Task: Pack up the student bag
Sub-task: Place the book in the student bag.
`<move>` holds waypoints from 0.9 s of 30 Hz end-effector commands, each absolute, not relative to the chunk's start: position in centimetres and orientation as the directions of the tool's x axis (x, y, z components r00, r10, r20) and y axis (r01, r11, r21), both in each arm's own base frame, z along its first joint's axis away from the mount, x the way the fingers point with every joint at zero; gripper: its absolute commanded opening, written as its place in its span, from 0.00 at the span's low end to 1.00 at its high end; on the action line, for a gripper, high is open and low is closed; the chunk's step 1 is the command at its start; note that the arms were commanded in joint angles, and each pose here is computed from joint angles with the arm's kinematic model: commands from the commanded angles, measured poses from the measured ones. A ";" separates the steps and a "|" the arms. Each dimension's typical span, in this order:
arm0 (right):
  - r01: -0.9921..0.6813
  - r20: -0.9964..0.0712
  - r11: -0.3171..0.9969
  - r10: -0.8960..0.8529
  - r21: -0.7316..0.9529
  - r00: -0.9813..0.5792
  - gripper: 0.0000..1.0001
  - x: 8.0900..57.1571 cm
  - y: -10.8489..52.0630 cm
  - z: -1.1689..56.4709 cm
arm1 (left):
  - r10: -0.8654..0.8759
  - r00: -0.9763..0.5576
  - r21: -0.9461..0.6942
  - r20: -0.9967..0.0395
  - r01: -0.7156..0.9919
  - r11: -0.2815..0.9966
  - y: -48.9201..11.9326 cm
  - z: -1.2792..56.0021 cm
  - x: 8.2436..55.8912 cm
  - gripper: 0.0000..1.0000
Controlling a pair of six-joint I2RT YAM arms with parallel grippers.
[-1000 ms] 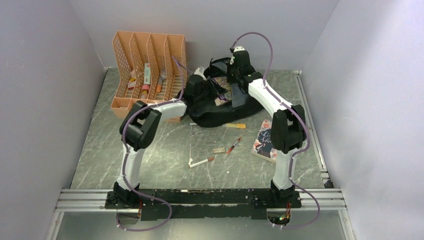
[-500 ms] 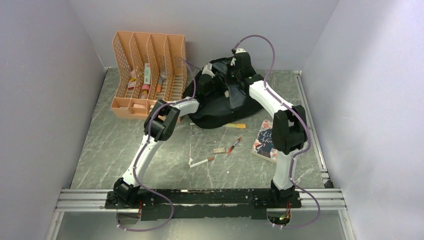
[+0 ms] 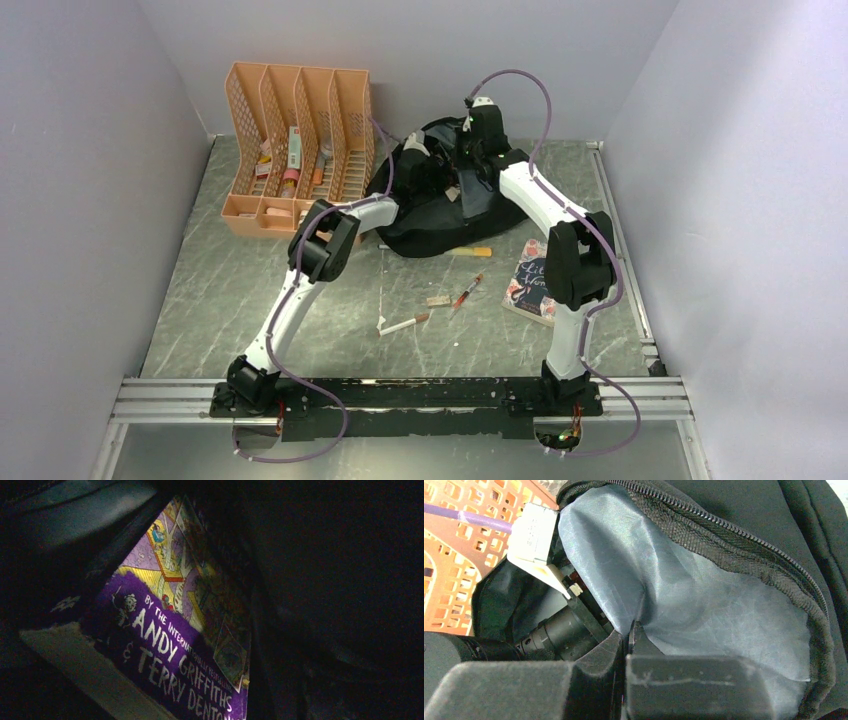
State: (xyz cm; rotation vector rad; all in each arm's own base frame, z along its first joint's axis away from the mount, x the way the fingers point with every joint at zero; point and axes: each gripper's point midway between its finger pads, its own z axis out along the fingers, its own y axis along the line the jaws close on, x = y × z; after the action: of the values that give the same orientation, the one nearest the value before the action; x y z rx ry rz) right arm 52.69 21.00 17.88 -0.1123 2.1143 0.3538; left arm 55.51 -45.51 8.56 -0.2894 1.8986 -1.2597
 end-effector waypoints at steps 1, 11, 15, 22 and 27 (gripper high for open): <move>-0.239 -0.884 0.949 0.076 0.206 -0.461 0.00 52.8 21.4 22.0 | -0.589 -0.600 -0.835 -0.542 0.305 0.457 -45.4 14.1 54.6 0.91; -0.215 -0.884 0.965 0.033 0.149 -0.466 0.00 53.4 20.1 21.4 | -0.541 -0.620 -0.785 -0.568 0.209 0.583 -41.2 16.7 51.9 0.98; -0.198 -0.880 0.973 0.013 0.122 -0.474 0.00 53.7 19.5 20.8 | -0.481 -0.667 -0.752 -0.569 0.184 0.633 -39.7 16.1 50.1 0.98; -0.193 -0.870 0.976 -0.013 0.095 -0.493 0.06 53.9 19.1 20.2 | -0.437 -0.665 -0.693 -0.605 0.172 0.700 -33.5 17.0 45.1 0.98; -0.237 -0.842 0.968 -0.063 0.078 -0.535 0.11 53.3 19.5 18.9 | -0.325 -0.620 -0.575 -0.715 0.255 0.777 -29.2 19.2 40.7 0.98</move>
State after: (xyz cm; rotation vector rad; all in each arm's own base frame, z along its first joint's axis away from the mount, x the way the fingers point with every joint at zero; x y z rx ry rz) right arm 52.73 19.17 18.00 -0.1672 2.1479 0.2180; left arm 42.91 -32.18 16.57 -0.1912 2.1323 -0.9273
